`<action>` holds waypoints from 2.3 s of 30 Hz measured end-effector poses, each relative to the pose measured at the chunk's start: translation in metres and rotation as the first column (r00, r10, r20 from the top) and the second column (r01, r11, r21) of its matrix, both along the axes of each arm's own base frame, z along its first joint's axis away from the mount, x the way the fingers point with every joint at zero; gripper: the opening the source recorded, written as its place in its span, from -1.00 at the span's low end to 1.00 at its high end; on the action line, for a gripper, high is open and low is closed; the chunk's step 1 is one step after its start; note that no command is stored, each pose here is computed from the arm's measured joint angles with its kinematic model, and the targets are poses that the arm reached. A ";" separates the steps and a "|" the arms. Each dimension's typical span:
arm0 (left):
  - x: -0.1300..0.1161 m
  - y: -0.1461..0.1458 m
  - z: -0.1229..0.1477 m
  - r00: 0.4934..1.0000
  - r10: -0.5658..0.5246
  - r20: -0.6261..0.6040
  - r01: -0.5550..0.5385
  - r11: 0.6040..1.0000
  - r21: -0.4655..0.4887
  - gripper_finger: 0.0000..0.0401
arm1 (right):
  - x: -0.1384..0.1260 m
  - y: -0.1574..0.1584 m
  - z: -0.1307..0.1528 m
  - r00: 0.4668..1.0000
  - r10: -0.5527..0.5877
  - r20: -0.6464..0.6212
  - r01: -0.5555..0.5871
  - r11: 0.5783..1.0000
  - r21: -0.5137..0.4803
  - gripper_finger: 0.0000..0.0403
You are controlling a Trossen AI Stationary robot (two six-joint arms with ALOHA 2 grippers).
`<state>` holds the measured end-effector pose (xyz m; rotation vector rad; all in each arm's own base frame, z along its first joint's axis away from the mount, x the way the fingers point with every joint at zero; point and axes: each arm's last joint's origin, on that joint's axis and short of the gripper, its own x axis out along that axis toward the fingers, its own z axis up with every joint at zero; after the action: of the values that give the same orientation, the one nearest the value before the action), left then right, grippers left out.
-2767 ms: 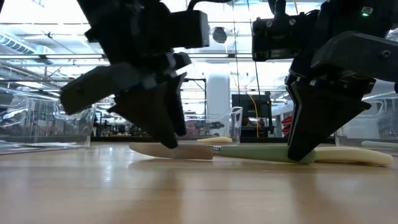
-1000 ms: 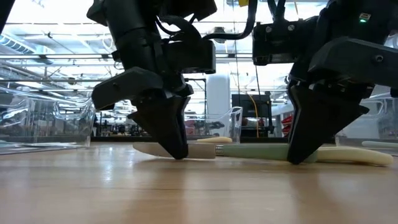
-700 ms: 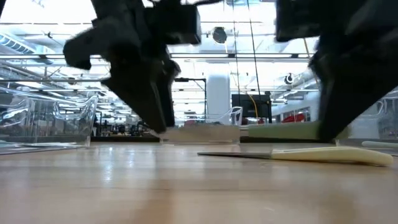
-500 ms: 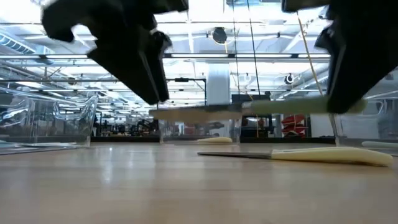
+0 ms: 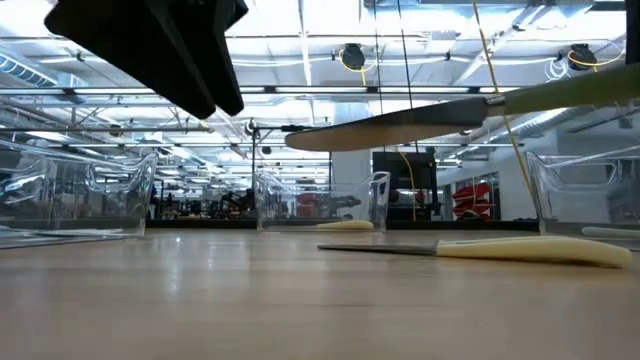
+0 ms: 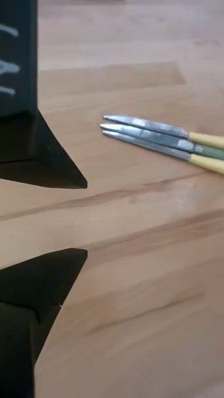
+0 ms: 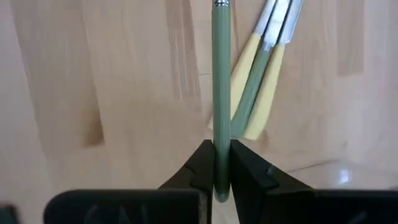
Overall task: Sort silverware by color (type)
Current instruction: Put the left green knife into the bottom right transparent bin
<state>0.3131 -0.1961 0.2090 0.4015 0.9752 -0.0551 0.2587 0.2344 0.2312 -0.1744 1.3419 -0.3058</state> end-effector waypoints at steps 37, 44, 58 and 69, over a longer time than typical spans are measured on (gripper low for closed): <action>0.029 -0.012 -0.029 0.937 0.169 0.306 -0.211 0.971 0.109 -0.78 | 0.001 -0.009 0.004 0.985 0.173 0.013 -0.165 0.959 -0.232 -0.86; 0.027 -0.013 -0.029 0.947 0.143 0.288 -0.188 0.973 0.135 -0.95 | 0.003 -0.008 0.004 0.989 0.129 0.075 -0.111 0.970 -0.218 -0.79; -0.009 -0.015 -0.005 0.945 0.228 0.236 -0.310 0.854 0.418 -0.96 | 0.005 -0.009 0.006 0.834 -0.357 0.420 0.402 0.916 -0.019 -0.37; -0.032 -0.036 0.032 0.860 0.236 0.452 -0.434 0.804 0.406 -0.97 | 0.024 0.005 -0.015 0.271 -0.259 0.927 0.436 0.892 0.121 -0.32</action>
<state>0.2813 -0.2323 0.2406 0.6747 0.6466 0.6051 0.2825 0.2397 0.2161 0.1855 0.1325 -0.7687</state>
